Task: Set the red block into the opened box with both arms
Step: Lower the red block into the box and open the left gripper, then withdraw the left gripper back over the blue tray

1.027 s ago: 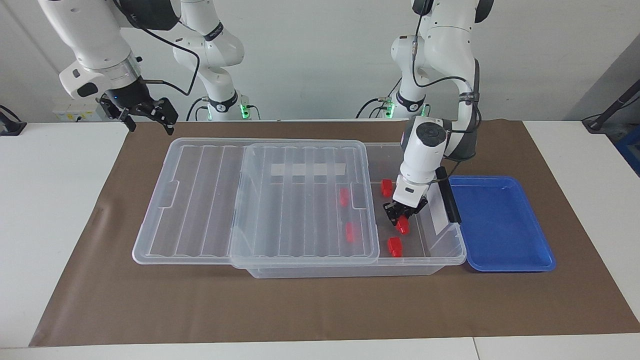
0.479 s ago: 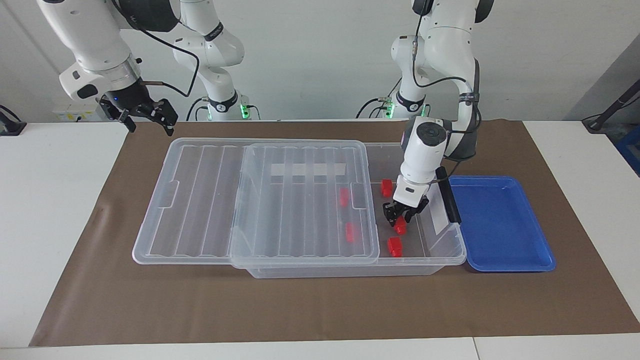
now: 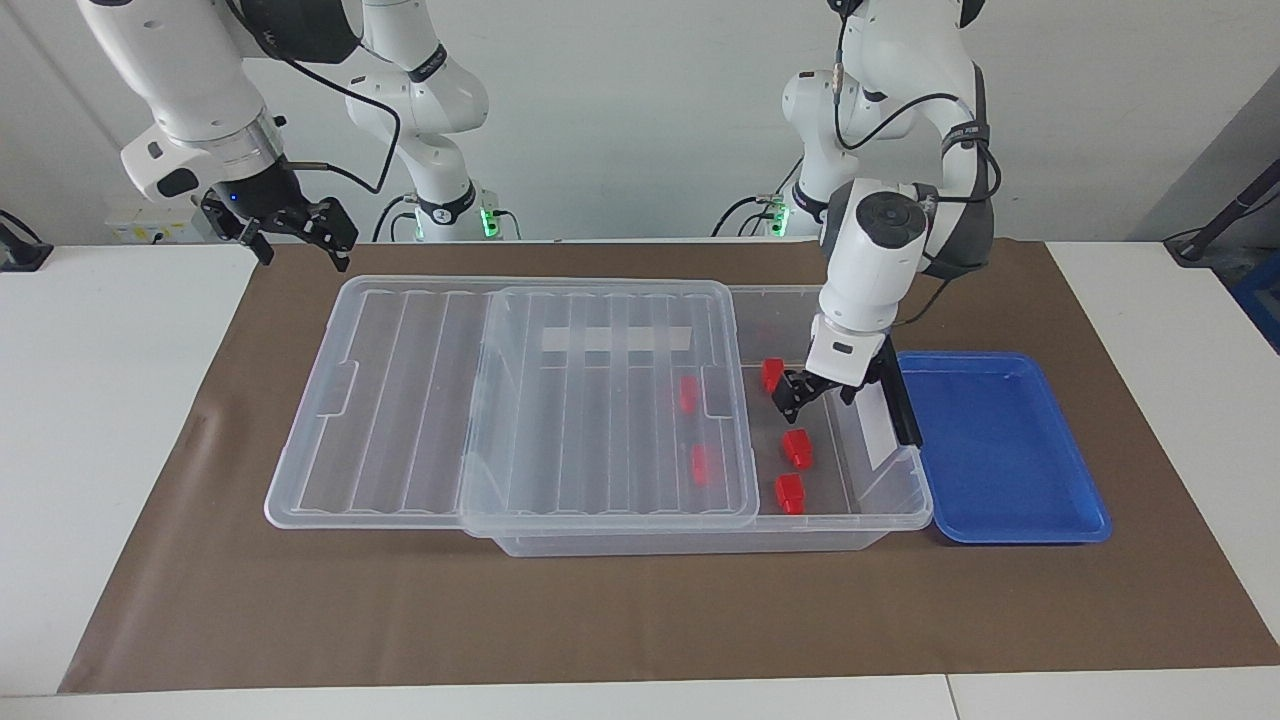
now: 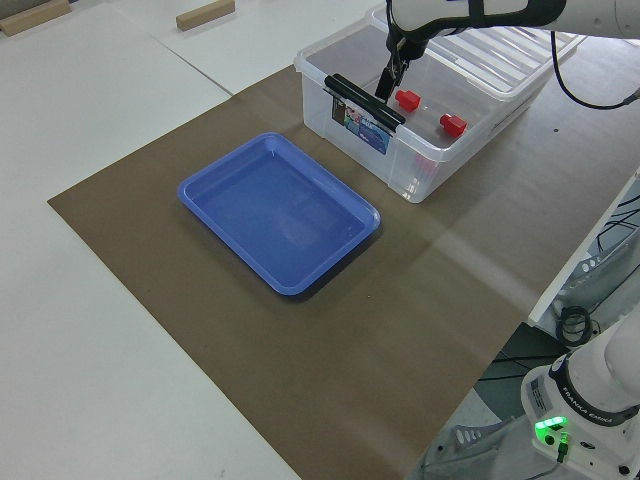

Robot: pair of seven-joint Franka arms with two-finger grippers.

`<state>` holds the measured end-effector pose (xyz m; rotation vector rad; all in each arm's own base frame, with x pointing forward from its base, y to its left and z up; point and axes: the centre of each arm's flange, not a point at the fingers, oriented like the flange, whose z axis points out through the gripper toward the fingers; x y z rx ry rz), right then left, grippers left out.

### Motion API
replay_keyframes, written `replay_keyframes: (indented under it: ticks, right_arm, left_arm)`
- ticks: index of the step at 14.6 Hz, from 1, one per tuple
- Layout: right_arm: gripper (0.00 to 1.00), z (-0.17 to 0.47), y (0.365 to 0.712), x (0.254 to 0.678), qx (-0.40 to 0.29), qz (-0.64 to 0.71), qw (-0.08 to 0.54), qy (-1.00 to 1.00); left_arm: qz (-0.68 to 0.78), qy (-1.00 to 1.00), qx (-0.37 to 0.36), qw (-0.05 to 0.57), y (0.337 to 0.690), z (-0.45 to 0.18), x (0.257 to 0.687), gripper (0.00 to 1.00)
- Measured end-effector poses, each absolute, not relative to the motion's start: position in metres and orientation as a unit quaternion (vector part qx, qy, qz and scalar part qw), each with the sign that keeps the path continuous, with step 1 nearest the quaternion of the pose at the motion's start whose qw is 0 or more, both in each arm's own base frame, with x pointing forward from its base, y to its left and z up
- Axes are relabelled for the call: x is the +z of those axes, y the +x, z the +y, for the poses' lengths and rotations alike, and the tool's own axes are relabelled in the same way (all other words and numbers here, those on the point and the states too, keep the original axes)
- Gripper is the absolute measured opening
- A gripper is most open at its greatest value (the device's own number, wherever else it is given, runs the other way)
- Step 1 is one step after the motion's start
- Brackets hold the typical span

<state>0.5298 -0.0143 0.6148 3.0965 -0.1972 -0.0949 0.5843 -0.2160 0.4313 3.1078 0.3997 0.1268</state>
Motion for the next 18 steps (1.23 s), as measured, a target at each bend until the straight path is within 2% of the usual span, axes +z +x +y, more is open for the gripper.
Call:
replay_keyframes:
  ticks: [7,11,15,18]
  right_arm:
    - [1.00,-0.014,0.530,0.615,-0.031,-0.064,0.019,0.997]
    - [1.00,-0.014,0.530,0.615,-0.031,-0.064,0.019,0.997]
    - [1.00,-0.015,0.530,0.615,-0.031,-0.064,0.019,0.997]
    - [1.00,-0.015,0.530,0.615,-0.031,-0.064,0.019,0.997]
  left_arm:
    - [0.134,0.991,0.015,-0.018,0.579,-0.196,0.539,1.00]
    - [0.087,0.996,0.011,-0.022,0.580,-0.117,0.579,1.00]
    - [0.071,0.997,0.018,-0.022,0.563,-0.060,0.617,1.00]
    - [0.060,0.998,0.017,-0.024,0.557,-0.024,0.627,1.00]
